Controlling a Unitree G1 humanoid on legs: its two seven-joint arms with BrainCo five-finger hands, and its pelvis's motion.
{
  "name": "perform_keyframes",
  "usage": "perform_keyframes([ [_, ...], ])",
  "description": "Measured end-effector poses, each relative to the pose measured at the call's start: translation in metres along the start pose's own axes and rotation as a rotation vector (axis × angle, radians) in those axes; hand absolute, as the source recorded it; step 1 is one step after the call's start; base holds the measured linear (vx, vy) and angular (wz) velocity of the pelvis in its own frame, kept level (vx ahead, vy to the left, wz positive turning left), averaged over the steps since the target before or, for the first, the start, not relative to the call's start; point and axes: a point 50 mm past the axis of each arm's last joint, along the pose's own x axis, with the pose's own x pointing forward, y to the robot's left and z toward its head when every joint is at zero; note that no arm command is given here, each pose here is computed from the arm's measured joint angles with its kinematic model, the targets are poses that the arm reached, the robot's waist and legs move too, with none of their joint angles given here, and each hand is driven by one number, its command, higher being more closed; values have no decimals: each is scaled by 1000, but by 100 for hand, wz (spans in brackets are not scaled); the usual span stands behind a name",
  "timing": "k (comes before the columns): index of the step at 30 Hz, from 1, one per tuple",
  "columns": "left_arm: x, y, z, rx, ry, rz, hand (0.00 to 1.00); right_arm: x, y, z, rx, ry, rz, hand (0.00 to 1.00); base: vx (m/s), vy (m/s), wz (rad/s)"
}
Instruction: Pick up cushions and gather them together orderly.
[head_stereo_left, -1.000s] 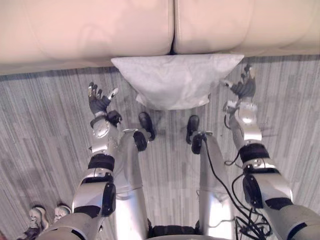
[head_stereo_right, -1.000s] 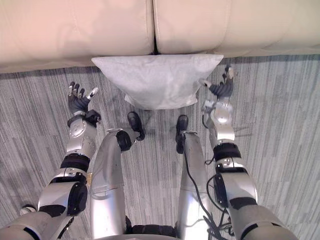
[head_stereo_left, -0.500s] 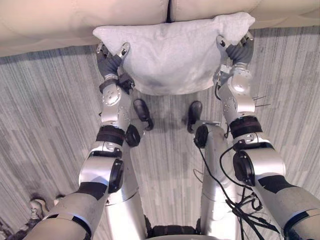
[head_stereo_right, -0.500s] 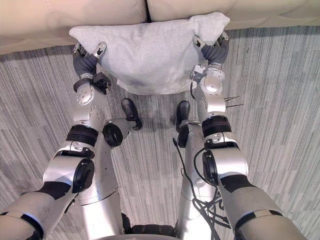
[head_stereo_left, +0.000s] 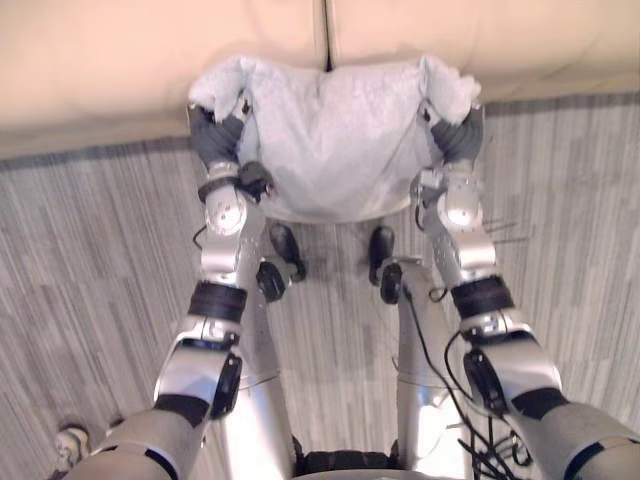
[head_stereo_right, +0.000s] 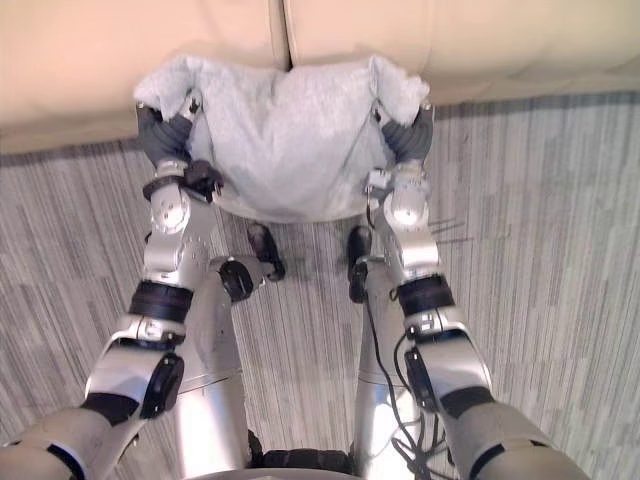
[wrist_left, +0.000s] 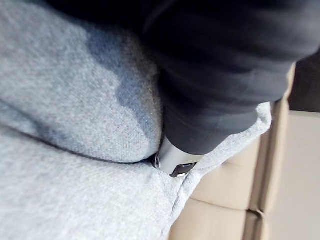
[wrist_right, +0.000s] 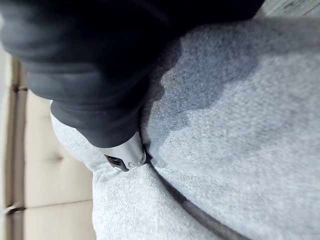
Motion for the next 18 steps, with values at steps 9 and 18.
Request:
perform_keyframes([
  [9, -100, 46, -38, 87, 231, 41, 100, -93, -11, 1, 10, 7, 134, 100, 205, 12, 2],
  [18, -145, 74, -49, 179, 365, 66, 100, -115, -13, -34, -46, 171, 239, 100, 159, 30, -15],
])
